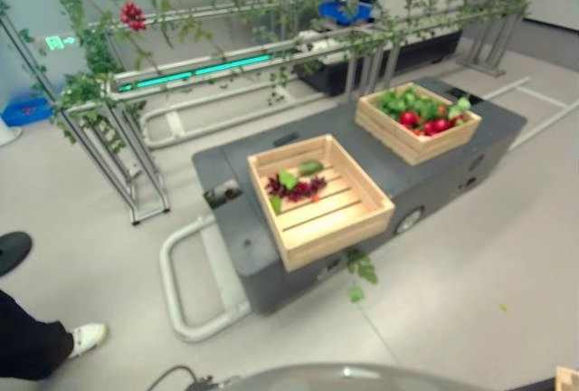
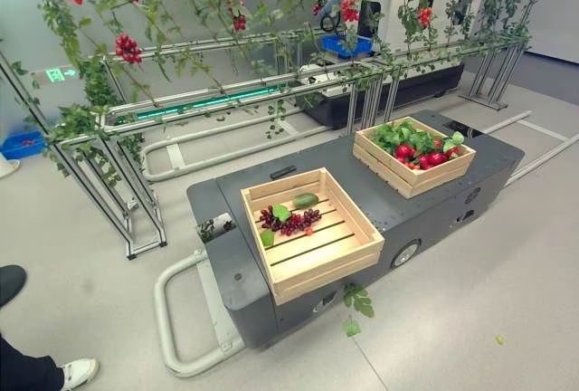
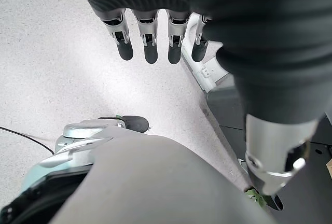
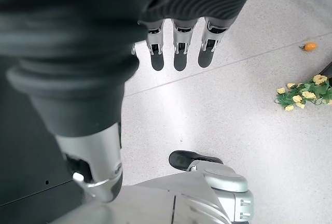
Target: Pick up the fruits from the basket on one side to the basket on the other side
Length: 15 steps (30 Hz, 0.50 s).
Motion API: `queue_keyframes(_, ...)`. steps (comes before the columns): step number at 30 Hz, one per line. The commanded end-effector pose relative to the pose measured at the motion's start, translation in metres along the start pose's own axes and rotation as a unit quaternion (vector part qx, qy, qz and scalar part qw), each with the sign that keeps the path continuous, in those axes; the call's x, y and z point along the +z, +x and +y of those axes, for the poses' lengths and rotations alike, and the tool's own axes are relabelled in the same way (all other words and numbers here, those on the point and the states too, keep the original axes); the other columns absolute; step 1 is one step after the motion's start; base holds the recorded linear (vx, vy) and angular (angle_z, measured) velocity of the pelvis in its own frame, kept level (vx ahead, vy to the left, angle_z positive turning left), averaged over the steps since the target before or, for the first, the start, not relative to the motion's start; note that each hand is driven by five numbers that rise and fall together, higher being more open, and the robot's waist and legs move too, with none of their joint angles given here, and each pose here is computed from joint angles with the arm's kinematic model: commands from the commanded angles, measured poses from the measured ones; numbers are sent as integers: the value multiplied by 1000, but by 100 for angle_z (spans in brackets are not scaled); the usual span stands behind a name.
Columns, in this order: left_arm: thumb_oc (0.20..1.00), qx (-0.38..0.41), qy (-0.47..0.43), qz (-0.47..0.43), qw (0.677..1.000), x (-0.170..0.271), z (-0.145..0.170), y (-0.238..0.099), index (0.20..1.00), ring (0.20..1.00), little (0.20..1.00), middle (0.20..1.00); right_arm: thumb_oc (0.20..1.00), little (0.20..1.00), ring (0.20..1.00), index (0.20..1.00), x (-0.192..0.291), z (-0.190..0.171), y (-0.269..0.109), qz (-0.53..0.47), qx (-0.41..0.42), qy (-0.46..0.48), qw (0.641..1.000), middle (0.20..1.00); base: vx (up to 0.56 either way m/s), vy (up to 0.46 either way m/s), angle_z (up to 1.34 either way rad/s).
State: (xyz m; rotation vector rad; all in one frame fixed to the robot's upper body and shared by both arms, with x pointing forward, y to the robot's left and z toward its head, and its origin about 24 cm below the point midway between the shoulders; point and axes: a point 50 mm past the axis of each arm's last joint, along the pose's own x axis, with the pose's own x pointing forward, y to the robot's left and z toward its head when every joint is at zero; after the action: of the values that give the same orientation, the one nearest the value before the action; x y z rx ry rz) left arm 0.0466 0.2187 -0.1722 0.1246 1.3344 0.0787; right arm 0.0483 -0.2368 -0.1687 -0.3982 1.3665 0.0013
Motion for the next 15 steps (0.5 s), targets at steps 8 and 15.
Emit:
queue_keyframes(8,1000,-2,-52,8,999,4,-7,2,1000,1000,1000,1000,1000,1000,1000,1000,-2,-8,0,6,-13,-8,1000,1000,0,0,0)
queue_keyframes(15,1000,-4,-50,4,999,6,-8,2,1000,1000,1000,1000,1000,1000,1000,1000,0,-9,0,3,-13,-7,1000,1000,0,0,0)
